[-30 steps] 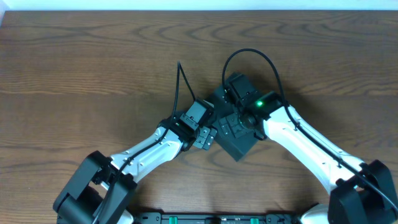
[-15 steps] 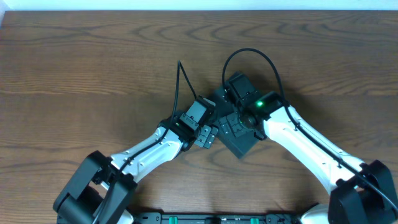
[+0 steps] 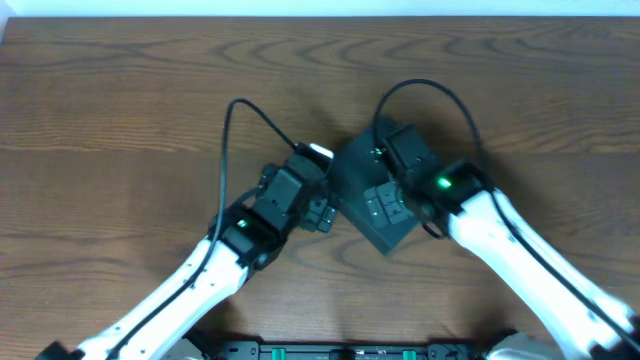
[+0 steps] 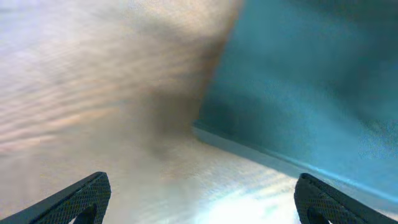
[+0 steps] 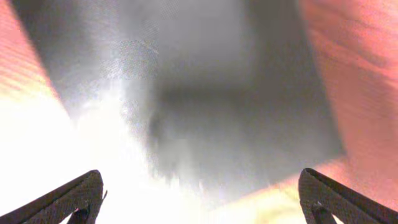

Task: Pack container

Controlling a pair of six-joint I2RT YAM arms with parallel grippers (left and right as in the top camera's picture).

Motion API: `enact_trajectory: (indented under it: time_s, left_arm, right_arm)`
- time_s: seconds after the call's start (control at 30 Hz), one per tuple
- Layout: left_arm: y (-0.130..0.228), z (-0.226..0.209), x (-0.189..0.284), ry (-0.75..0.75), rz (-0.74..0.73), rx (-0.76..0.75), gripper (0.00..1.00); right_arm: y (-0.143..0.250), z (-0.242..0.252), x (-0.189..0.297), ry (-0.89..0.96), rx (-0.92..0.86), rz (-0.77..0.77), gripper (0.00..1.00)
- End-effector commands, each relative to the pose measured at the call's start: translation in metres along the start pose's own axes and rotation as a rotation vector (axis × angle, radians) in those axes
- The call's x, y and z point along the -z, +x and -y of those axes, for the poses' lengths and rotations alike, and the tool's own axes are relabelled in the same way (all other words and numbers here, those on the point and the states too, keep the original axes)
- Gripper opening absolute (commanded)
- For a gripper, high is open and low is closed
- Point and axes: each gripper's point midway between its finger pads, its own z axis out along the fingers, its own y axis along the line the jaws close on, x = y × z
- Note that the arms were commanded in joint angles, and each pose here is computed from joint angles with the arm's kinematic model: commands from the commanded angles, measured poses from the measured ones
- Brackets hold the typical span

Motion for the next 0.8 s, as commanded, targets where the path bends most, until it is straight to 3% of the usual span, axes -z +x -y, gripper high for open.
enact_trajectory:
  time_s: [0.0,0.3,0.43,0.77]
  left_arm:
    - [-0.008,-0.026,-0.002,-0.076,0.027,0.027,0.95]
    - [-0.059,-0.057,-0.038,-0.012,0.055,0.106,0.95]
    - [-0.073,-0.064,-0.062,-0.009,0.029,0.122,0.95]
    - [-0.075,-0.048,-0.1,0.075,-0.033,0.118,0.95]
  right_arm:
    - [0.002,0.003,0.034,-0.004,-0.083,0.077,0.99]
    - [0.036,-0.052,0.082,-0.107,-0.144,0.129,0.99]
    - [0.058,-0.059,0.066,-0.011,-0.209,0.09,0.99]
    - [0.102,-0.095,0.011,-0.02,-0.11,-0.105,0.99]
